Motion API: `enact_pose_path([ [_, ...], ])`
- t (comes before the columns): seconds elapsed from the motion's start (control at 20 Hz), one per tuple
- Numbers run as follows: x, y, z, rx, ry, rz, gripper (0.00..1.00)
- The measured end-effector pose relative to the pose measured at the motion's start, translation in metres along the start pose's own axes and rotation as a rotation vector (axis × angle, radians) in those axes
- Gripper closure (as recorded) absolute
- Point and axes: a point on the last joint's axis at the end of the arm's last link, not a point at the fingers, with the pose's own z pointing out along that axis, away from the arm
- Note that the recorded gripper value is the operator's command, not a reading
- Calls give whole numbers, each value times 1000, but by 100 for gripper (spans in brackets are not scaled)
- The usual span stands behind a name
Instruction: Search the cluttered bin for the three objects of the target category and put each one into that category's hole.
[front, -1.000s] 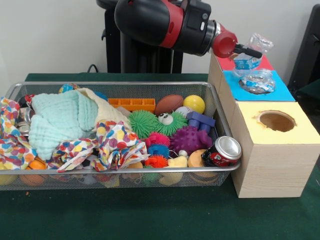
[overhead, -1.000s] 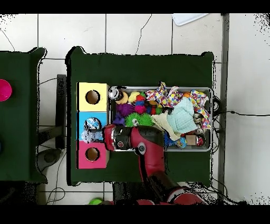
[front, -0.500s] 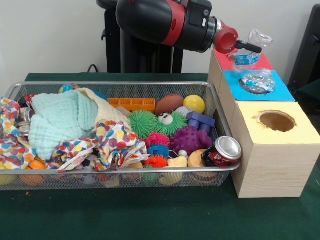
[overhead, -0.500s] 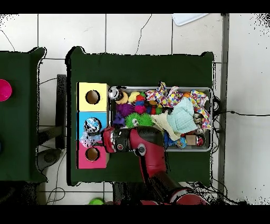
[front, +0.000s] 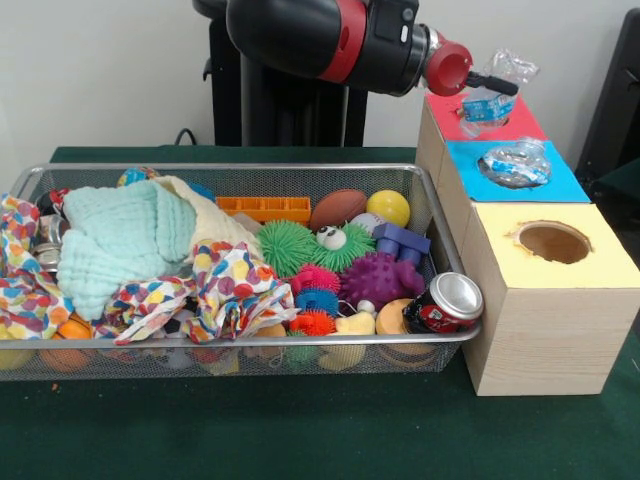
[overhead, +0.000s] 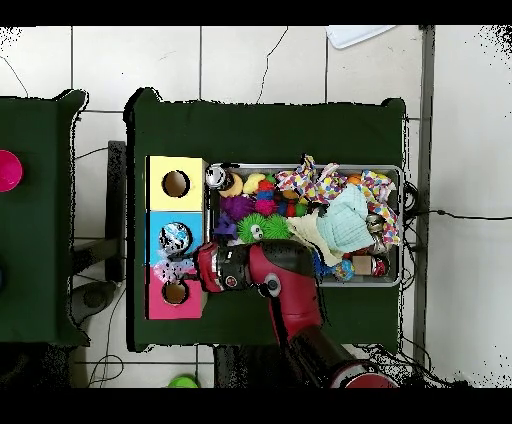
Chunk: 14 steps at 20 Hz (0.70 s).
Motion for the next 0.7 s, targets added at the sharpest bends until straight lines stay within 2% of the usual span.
enact_pose_path([
  [0.7, 28, 23, -16, 29, -38, -99, 100],
])
